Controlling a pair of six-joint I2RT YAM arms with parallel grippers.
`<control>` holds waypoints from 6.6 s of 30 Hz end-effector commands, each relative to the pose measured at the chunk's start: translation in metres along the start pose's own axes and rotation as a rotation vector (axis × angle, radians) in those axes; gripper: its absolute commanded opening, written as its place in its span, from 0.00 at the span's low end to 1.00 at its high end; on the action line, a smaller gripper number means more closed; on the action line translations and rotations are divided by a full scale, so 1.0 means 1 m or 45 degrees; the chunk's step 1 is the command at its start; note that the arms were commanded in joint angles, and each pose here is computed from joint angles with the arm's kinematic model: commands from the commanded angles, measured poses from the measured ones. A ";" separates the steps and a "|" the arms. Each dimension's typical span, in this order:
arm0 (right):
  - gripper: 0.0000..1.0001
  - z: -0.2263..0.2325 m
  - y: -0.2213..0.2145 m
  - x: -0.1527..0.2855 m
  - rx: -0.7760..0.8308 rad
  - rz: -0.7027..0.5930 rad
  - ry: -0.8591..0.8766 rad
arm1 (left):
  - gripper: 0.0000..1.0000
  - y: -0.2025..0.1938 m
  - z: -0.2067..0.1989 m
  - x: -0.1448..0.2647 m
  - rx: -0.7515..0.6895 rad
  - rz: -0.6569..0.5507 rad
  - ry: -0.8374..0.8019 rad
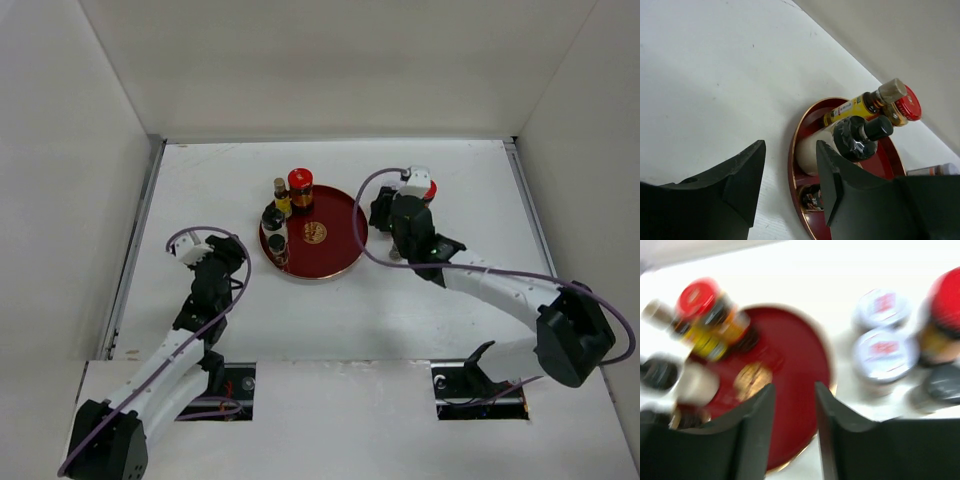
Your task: Organize the condiment bottles
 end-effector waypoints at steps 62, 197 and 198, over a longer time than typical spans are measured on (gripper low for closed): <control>0.48 -0.043 0.170 -0.045 0.208 -0.288 -0.309 | 0.46 -0.006 -0.010 0.000 0.215 0.047 -0.155; 0.62 0.058 0.017 -0.055 0.248 0.031 0.123 | 0.46 -0.007 -0.011 -0.001 0.228 0.069 -0.169; 0.61 0.065 0.014 -0.051 0.253 0.038 0.151 | 0.46 -0.006 -0.012 0.000 0.231 0.068 -0.176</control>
Point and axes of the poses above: each gripper's point midway between its finger pads, its own x axis back along the fingers, its own z axis along the line the jaws close on, y = z × x, the point moved 7 cm from there along x, back along the fingers, and after that the axes turned 5 degrees about x, right-handed, at the moved point
